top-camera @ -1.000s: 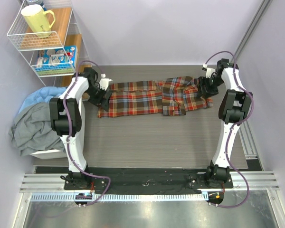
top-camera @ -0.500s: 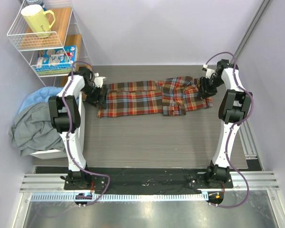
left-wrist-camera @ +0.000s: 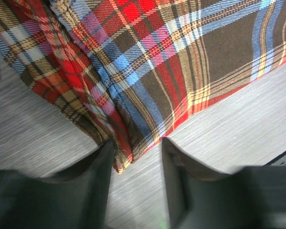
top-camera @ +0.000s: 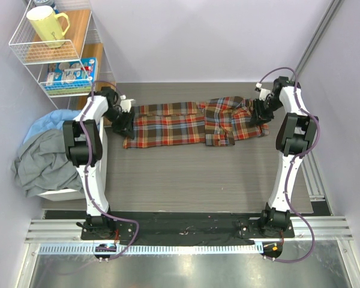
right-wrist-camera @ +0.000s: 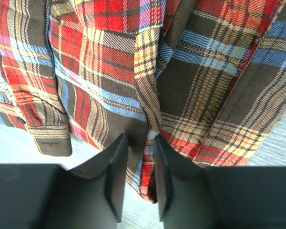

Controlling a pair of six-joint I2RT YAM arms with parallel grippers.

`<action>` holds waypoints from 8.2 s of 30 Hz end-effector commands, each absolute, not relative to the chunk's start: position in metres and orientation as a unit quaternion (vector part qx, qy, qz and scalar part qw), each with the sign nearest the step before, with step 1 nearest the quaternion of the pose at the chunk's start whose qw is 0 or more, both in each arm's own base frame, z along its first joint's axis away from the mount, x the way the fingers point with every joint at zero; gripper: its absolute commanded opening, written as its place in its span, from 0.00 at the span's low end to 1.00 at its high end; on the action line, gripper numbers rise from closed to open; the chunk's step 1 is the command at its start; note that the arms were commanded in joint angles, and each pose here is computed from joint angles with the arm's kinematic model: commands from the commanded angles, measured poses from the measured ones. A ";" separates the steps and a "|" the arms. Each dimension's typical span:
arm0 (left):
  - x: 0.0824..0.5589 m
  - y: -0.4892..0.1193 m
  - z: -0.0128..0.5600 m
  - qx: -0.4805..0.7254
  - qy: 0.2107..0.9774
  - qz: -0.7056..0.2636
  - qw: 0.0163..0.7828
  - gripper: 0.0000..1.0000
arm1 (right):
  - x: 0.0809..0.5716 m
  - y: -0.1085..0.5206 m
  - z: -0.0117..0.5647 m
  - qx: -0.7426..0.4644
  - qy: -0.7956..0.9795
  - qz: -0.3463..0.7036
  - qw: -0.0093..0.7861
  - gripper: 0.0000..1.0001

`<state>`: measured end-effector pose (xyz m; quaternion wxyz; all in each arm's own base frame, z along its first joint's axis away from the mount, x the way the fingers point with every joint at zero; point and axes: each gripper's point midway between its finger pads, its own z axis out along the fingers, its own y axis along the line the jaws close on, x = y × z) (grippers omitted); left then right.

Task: Fold and stack the long sleeve shirts
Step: Fold the shirt

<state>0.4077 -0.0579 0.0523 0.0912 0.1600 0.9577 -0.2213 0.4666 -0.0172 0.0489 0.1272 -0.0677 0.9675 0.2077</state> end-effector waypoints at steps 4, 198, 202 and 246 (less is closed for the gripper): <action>0.407 -0.065 0.063 0.158 0.952 -0.243 0.096 0.23 | 0.465 -0.021 0.066 -0.070 0.964 0.217 0.138 0.18; 0.394 -0.078 0.195 0.262 0.869 -0.243 0.342 0.76 | 0.380 0.237 0.144 -0.339 0.879 0.310 0.131 0.01; 0.386 -0.085 0.190 0.250 0.870 -0.267 0.330 0.76 | 0.403 0.275 0.155 -0.286 0.866 0.382 0.152 0.01; 0.404 -0.305 0.062 -0.010 0.873 -0.460 0.164 0.59 | 0.372 -0.035 0.084 -0.054 0.974 0.184 0.122 0.51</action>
